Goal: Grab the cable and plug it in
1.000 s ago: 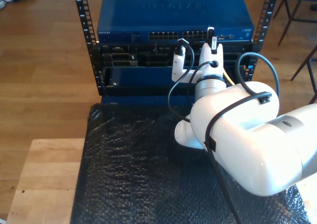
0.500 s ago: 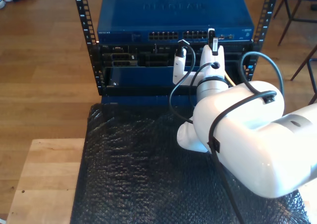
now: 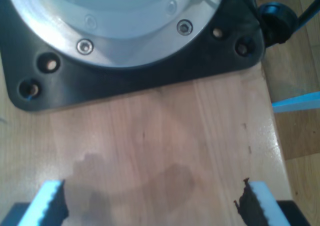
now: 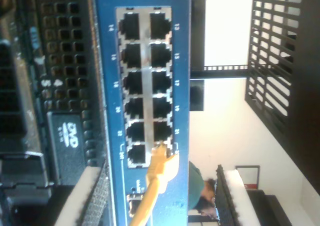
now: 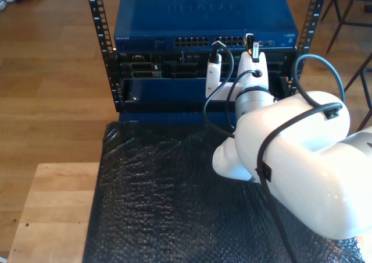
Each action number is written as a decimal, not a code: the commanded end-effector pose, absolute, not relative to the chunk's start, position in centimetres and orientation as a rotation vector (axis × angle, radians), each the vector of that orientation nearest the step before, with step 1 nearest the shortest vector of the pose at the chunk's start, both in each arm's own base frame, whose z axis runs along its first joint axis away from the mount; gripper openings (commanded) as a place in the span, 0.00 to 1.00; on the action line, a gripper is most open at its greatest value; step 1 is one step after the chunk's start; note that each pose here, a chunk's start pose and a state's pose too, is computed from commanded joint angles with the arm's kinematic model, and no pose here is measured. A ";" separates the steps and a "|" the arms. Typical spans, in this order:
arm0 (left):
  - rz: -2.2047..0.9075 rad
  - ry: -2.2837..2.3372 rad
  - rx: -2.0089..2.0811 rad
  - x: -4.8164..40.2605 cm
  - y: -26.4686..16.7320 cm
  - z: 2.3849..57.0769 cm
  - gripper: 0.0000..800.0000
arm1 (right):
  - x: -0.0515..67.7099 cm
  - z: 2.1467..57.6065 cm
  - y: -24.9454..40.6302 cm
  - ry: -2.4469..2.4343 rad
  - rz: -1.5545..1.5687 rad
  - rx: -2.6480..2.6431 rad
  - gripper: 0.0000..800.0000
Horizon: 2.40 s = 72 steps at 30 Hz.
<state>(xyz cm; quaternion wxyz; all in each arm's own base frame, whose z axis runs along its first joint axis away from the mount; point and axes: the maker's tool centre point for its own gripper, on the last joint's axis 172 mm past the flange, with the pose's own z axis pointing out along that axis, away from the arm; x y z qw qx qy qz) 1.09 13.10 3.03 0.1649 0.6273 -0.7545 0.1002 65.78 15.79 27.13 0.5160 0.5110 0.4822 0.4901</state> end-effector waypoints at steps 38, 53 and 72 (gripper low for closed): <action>0.286 -2.150 1.787 1.1 13.1 3.0 1.00 | 66.6 26.7 15.8 1.141 1.179 1.219 0.37; 0.286 -2.150 1.787 1.1 13.1 3.0 1.00 | 66.8 26.7 15.9 1.133 1.182 1.210 0.21; 0.284 -2.151 1.788 1.1 13.1 3.0 1.00 | 67.7 26.7 14.5 1.106 1.171 1.218 0.02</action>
